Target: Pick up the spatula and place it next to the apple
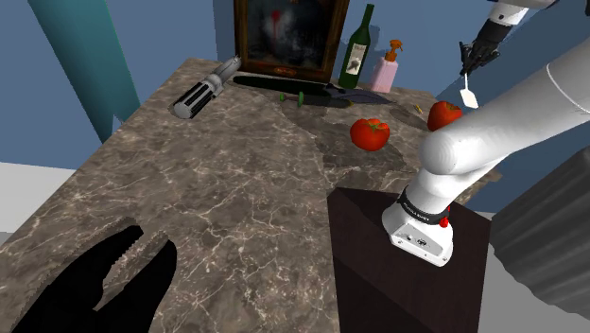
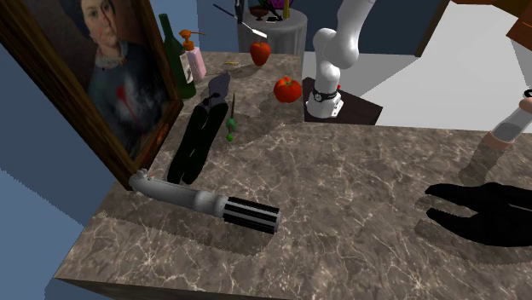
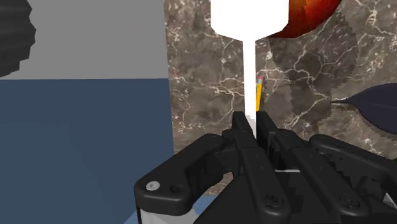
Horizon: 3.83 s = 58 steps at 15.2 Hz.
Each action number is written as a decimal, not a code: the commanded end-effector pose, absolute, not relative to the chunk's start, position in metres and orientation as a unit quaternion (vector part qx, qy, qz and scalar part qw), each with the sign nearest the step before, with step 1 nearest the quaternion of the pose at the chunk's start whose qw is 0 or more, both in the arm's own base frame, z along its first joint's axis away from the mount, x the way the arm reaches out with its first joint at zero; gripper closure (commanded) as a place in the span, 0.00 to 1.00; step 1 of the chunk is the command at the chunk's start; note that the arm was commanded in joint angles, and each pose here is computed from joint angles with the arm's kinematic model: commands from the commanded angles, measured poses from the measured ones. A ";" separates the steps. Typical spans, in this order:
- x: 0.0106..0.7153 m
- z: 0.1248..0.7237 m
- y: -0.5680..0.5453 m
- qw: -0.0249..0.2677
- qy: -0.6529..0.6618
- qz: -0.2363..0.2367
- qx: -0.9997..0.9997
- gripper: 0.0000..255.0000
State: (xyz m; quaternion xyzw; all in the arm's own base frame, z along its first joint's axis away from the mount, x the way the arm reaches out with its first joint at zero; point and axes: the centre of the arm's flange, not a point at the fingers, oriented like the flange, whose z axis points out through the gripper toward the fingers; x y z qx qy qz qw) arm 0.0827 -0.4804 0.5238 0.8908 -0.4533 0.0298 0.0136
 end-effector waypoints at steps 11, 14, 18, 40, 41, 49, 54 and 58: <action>0.058 0.481 -0.509 0.014 -0.452 0.030 0.891 1.00; 0.058 0.465 -0.509 0.014 -0.452 0.030 0.891 1.00; 0.058 0.444 -0.509 0.014 -0.452 0.030 0.891 1.00; 0.058 0.351 -0.509 0.014 -0.452 0.030 0.891 1.00; 0.058 0.351 -0.509 0.014 -0.452 0.030 0.891 1.00; 0.058 0.351 -0.509 0.014 -0.452 0.030 0.891 0.00; 0.056 0.400 -0.507 0.014 -0.452 0.030 0.891 0.00; 0.056 0.400 -0.507 0.014 -0.452 0.030 0.891 0.00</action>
